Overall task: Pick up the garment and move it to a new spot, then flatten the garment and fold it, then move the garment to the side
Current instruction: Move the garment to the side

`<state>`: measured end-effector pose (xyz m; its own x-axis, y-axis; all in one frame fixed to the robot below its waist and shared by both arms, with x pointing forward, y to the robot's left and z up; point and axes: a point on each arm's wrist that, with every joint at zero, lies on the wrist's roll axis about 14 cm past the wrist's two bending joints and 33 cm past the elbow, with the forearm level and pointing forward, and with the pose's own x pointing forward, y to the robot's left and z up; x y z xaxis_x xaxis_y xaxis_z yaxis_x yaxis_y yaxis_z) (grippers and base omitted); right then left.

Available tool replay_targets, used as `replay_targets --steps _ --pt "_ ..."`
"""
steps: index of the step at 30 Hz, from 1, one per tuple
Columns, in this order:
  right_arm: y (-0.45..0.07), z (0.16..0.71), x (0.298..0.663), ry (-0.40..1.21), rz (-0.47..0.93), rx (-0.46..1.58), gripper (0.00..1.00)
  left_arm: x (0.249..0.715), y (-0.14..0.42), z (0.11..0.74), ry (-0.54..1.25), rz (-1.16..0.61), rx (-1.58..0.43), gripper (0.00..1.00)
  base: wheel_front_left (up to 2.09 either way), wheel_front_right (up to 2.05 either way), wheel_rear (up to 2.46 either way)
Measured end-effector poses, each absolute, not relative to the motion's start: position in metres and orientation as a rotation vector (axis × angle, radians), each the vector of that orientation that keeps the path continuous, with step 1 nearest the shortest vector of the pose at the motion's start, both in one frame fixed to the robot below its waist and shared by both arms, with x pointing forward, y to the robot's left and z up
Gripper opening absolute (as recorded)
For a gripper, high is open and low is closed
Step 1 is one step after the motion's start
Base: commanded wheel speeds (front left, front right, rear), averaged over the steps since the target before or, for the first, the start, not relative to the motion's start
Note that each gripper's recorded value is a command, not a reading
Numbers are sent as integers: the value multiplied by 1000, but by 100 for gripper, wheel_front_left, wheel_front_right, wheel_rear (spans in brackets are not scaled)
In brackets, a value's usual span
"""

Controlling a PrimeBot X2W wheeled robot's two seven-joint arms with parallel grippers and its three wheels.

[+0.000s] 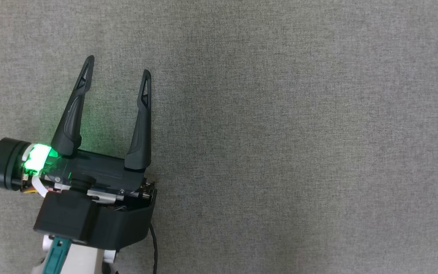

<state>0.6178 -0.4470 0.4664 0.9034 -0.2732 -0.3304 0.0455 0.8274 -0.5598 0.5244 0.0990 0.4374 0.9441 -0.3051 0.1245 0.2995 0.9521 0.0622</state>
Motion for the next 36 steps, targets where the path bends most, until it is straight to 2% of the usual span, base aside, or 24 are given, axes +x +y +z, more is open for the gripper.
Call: replay_targets --steps 7,19,27,36 --pt "-446 483 622 353 -188 -585 100 523 102 441 -130 -294 46 100 0 0 0" --pt "-368 542 610 77 -26 -465 100 480 138 464 -82 -178 61 100 0 0 0" --pt "-305 564 574 -47 77 -304 100 436 168 480 -56 -83 57 100 0 0 0" --pt "-251 581 519 -163 144 -151 100 400 184 512 -112 -36 62 100 0 0 0"
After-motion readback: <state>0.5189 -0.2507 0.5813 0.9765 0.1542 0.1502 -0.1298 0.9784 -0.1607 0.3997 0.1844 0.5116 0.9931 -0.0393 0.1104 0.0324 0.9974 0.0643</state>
